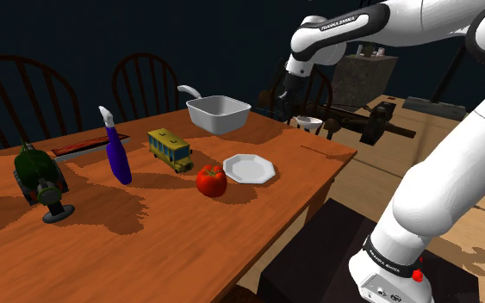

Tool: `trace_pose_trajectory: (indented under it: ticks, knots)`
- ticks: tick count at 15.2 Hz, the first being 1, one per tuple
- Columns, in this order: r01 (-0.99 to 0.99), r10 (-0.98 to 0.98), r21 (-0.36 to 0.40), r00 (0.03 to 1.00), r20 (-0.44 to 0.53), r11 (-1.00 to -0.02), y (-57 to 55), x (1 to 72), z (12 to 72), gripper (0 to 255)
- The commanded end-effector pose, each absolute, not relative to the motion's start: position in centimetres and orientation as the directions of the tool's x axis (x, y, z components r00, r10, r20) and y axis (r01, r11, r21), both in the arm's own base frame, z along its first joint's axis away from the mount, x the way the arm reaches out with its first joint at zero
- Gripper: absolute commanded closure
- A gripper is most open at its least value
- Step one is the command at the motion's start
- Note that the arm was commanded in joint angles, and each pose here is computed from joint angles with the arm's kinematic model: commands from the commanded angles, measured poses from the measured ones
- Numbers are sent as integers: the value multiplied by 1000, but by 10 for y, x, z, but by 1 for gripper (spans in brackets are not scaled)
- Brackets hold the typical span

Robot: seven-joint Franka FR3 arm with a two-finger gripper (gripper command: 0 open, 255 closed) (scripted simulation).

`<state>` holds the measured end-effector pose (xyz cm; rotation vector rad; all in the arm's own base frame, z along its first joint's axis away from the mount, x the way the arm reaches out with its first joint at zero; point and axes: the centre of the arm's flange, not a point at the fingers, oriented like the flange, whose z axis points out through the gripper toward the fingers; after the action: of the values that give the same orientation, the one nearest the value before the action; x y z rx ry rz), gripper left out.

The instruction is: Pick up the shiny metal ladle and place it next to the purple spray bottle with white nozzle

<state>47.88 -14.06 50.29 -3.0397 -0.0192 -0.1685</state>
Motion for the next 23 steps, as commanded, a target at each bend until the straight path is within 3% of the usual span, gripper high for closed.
trace_pose_trajectory:
  ticks: [1,23]
  knots:
    - [18,7,-96,994,110,-995,-141,479,513,255]
    - [18,7,-96,994,110,-995,-141,479,629,255]
